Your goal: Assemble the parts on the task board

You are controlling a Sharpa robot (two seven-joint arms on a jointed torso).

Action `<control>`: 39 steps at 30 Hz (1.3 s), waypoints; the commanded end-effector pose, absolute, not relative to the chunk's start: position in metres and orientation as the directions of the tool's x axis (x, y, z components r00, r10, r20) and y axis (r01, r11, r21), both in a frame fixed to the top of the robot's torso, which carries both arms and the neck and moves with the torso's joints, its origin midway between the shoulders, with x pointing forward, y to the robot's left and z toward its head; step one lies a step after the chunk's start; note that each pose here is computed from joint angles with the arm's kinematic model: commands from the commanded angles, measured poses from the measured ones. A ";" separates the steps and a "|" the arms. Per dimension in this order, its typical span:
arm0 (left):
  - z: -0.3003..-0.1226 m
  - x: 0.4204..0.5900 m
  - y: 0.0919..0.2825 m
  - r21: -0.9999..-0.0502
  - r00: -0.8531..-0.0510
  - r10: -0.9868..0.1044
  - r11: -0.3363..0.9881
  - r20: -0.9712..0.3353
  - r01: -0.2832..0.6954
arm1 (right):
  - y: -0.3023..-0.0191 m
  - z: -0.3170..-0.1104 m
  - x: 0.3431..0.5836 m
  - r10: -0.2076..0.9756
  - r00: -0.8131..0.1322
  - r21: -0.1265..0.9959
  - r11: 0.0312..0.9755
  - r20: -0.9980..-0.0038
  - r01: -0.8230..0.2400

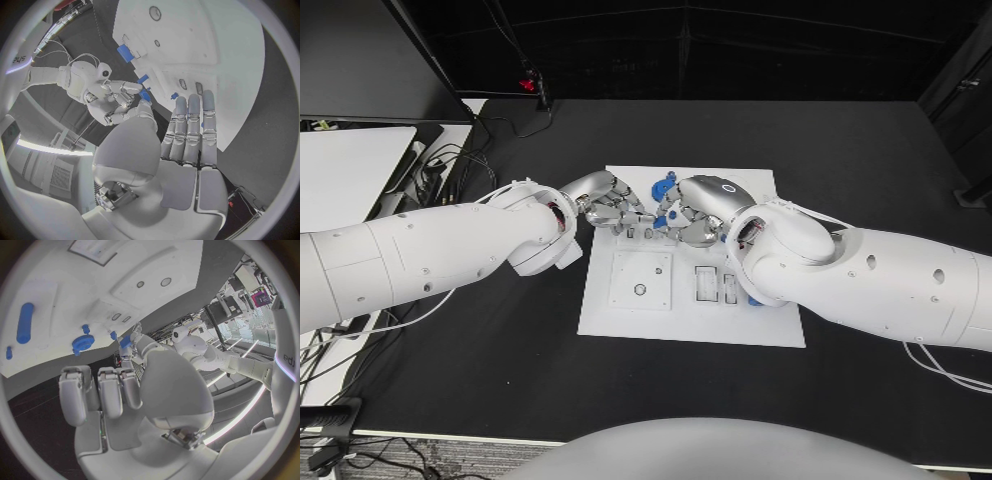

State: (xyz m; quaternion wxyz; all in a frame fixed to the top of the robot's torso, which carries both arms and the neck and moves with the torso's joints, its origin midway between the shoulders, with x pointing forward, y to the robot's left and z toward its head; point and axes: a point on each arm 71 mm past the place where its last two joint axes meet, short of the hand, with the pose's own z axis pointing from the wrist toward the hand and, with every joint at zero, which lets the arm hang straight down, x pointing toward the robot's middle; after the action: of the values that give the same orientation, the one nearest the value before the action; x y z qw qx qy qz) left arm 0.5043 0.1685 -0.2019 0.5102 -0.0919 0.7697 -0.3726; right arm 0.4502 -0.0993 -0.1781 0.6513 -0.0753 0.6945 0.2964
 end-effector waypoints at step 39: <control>-0.205 0.507 0.165 -0.661 -0.490 -0.505 0.717 -0.711 0.220 | -0.096 -0.173 0.447 0.320 -0.120 0.335 0.790 -0.940 -0.513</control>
State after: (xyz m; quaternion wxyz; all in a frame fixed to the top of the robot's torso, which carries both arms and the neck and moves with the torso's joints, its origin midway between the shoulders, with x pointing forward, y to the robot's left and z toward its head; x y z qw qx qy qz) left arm 0.5070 0.1661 -0.2049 0.5023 -0.0911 0.7782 -0.3659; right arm 0.4477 -0.0977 -0.1756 0.6553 -0.0720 0.6865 0.3068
